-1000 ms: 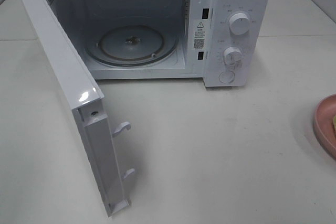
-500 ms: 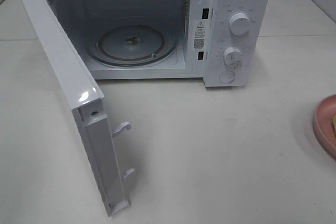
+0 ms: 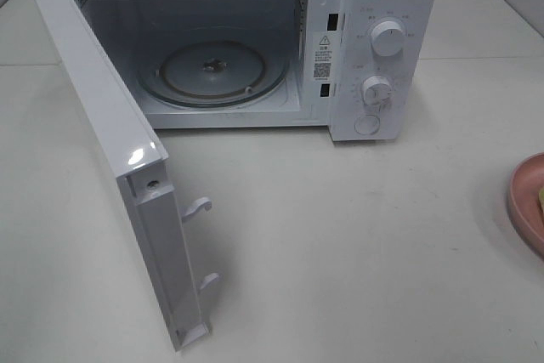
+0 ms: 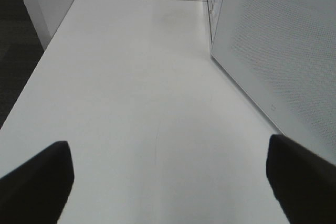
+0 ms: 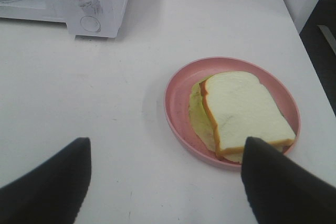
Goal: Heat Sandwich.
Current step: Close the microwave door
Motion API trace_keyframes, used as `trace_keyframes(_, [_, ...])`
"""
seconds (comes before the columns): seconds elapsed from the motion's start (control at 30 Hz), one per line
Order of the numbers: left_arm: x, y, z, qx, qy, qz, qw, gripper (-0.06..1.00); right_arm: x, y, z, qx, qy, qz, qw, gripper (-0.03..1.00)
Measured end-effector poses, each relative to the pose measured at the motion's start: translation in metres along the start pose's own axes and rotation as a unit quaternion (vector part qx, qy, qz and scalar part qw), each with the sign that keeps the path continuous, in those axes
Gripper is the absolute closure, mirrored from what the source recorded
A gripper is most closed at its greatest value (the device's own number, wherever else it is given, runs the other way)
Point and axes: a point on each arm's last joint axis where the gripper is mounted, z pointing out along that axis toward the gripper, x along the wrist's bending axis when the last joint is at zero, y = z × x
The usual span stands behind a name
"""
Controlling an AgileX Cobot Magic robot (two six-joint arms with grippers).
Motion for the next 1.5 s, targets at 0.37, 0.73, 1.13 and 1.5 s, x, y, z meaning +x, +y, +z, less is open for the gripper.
trace_keyframes(0.37, [0.000,0.007,-0.003,-0.022,-0.001,0.022,1.000,0.40,0.000,0.000,0.000,0.000,0.000,0.000,1.000,0.20])
trace_keyframes(0.73, [-0.002,0.033,0.027,0.010,0.000,0.036,0.999,0.81,0.000,0.000,0.000,0.000,0.000,0.000,1.000,0.20])
trace_keyframes(1.13, [-0.002,0.036,0.099,-0.020,0.000,0.038,0.999,0.94,0.000,0.000,0.000,0.000,0.000,0.000,1.000,0.20])
trace_keyframes(1.5, [-0.002,0.024,0.148,-0.103,-0.002,0.044,0.994,0.94,0.000,0.000,0.000,0.000,0.000,0.000,1.000,0.20])
